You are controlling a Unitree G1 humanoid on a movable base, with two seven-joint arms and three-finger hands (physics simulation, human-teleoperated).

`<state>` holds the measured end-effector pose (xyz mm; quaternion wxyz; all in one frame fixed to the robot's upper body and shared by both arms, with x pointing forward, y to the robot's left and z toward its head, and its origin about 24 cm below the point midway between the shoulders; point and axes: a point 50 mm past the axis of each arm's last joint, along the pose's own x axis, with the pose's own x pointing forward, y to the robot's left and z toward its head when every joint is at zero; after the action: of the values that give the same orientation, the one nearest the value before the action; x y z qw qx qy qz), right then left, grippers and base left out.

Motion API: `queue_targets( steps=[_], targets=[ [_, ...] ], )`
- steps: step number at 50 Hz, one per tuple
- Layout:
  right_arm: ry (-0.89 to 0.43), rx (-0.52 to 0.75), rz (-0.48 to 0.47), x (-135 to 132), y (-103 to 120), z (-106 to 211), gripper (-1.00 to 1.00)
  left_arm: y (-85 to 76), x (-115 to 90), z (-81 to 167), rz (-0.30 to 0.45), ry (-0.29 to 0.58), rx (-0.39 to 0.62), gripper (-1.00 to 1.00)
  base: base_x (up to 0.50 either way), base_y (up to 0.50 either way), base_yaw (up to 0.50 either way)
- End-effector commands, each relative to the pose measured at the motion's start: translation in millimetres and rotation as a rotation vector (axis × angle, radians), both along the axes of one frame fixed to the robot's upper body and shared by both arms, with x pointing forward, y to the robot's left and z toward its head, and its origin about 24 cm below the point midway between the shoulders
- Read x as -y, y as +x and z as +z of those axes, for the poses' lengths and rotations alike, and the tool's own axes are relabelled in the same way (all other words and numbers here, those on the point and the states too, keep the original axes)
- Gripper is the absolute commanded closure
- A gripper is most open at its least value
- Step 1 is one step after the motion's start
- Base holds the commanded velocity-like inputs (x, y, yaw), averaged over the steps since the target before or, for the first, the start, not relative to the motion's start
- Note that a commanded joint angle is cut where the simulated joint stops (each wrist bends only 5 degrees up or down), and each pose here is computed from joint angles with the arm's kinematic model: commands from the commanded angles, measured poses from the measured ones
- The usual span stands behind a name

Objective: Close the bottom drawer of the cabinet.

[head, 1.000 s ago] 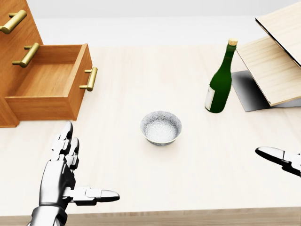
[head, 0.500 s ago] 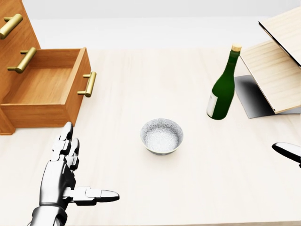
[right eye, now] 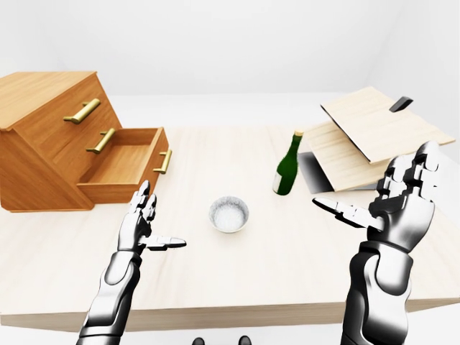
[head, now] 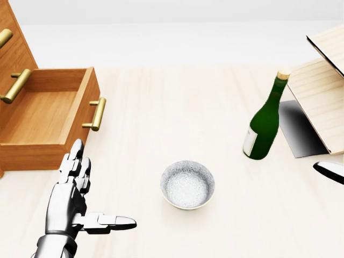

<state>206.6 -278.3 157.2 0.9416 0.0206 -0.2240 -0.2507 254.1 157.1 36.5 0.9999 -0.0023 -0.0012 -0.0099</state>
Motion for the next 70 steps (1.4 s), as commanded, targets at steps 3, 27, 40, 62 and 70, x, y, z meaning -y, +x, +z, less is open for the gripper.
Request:
queue_targets(
  steps=[3,27,40,62,70],
  targets=[
    [0.000,0.002,0.000,0,-1,0,-1.00,-0.2,0,-1,0.000,0.000,-0.001,-1.00,0.26,0.00,0.00],
    [0.028,0.001,0.010,1,-2,-3,-1.00,3.7,1,-7,-0.002,0.001,-0.013,-1.00,0.17,0.00,0.00],
    [0.030,0.007,0.020,0,-3,-2,-1.00,43.9,8,-20,0.027,0.072,-0.100,-1.00,0.00,0.00,0.00],
    [0.021,0.029,0.026,-1,-5,3,-1.00,86.8,-14,-39,0.119,0.194,-0.346,-1.00,0.00,0.00,0.00],
    [0.020,0.029,0.028,-1,-4,3,-1.00,89.0,-24,-36,0.144,0.166,-0.345,-1.00,0.00,0.00,0.00]
  ],
)
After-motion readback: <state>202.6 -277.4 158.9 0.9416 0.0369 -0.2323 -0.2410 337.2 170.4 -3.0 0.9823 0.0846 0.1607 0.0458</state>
